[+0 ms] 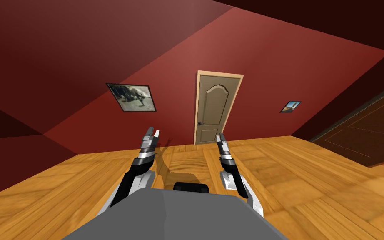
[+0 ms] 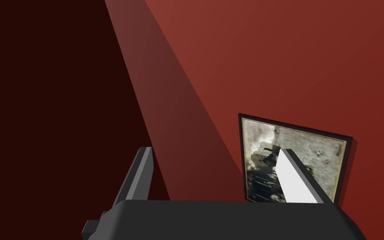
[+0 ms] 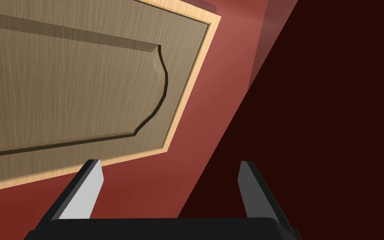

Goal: Pull the door open

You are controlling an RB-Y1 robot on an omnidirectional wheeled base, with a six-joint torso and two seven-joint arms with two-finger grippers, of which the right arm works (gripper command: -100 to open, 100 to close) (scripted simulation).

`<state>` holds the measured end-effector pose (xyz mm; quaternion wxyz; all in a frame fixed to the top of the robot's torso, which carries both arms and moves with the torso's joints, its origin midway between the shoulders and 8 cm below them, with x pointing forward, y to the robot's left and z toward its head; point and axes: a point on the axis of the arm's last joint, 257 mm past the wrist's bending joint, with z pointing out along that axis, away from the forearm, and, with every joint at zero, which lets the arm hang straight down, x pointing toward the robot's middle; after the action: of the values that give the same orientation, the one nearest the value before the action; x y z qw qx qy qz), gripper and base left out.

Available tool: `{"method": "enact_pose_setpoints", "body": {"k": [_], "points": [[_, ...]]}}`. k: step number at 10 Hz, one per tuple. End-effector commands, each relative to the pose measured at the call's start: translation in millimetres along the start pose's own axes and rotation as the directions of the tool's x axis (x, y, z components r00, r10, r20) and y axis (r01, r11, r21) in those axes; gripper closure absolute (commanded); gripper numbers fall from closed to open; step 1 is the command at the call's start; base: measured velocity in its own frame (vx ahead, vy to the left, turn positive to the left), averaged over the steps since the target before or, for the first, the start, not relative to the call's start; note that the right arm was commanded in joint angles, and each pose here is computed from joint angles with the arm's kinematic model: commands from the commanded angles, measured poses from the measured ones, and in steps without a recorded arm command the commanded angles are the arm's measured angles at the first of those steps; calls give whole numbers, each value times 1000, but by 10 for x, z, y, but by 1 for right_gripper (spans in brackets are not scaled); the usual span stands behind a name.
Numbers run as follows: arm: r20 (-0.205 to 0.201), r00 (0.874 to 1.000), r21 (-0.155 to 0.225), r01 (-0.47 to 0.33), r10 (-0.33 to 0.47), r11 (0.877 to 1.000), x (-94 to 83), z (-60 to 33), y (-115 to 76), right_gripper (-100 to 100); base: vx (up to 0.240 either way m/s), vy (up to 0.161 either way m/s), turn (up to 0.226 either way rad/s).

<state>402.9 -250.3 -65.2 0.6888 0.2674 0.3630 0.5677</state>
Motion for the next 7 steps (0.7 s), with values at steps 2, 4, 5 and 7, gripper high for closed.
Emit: {"method": "enact_pose_setpoints", "body": {"k": [2,4,5,7], "points": [[-13,1000,39,-16,17,999,38,-17,-232,-100,100,5,57],[-21,999,71,-28,30,997,51,-51,-417,-100,107,-6,61],[-25,999,88,-33,36,996,56,-69,-509,-100,88,2,50],[-31,998,120,-43,47,992,61,-108,-690,-100,100,-3,64]]}}
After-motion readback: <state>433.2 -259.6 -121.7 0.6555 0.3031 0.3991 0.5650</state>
